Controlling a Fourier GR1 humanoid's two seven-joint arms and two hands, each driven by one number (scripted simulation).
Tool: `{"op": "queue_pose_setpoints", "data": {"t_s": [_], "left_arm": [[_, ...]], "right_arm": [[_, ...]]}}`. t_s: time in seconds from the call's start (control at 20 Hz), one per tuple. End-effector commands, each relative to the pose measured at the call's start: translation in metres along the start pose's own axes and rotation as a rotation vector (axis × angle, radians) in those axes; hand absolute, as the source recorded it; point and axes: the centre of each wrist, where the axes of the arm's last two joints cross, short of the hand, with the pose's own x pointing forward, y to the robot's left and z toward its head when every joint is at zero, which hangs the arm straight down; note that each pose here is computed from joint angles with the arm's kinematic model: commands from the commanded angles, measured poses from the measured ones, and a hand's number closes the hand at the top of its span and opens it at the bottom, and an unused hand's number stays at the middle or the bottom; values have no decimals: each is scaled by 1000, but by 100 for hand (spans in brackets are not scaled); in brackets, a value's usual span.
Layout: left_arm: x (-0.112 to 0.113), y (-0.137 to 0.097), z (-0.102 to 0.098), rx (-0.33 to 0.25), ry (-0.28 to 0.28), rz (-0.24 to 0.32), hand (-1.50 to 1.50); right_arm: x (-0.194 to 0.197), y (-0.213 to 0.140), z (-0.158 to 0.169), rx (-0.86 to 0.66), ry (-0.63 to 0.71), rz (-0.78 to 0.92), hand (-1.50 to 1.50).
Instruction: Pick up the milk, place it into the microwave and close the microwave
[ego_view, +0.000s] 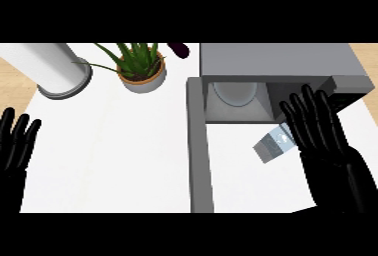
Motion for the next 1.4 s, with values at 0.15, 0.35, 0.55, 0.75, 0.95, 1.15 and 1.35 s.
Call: {"op": "queue_pose_setpoints", "data": {"t_s": [0.15,0.35,0.55,0.75,0.95,1.15,1.35], "left_arm": [[11,2,29,-7,21,-4,-150],[25,12,36,0,26,-11,-150],[18,12,40,1,9,4,-150],[20,1,62,10,7,-11,-150],[15,-5,73,-10,26,-2,-150],[-5,13,69,1,17,-1,-150],[-9,9,75,-4,8,-1,-150]], "right_arm": [[-18,-15,1,-120,-7,117,-150],[-28,-14,-3,-172,-20,214,-150],[-54,-12,0,-232,-31,252,-150],[-37,-36,13,-269,0,257,-150],[-79,-37,20,-276,10,276,-150],[-84,-57,19,-307,43,291,-150],[-102,-68,4,-334,53,341,-150]]}}
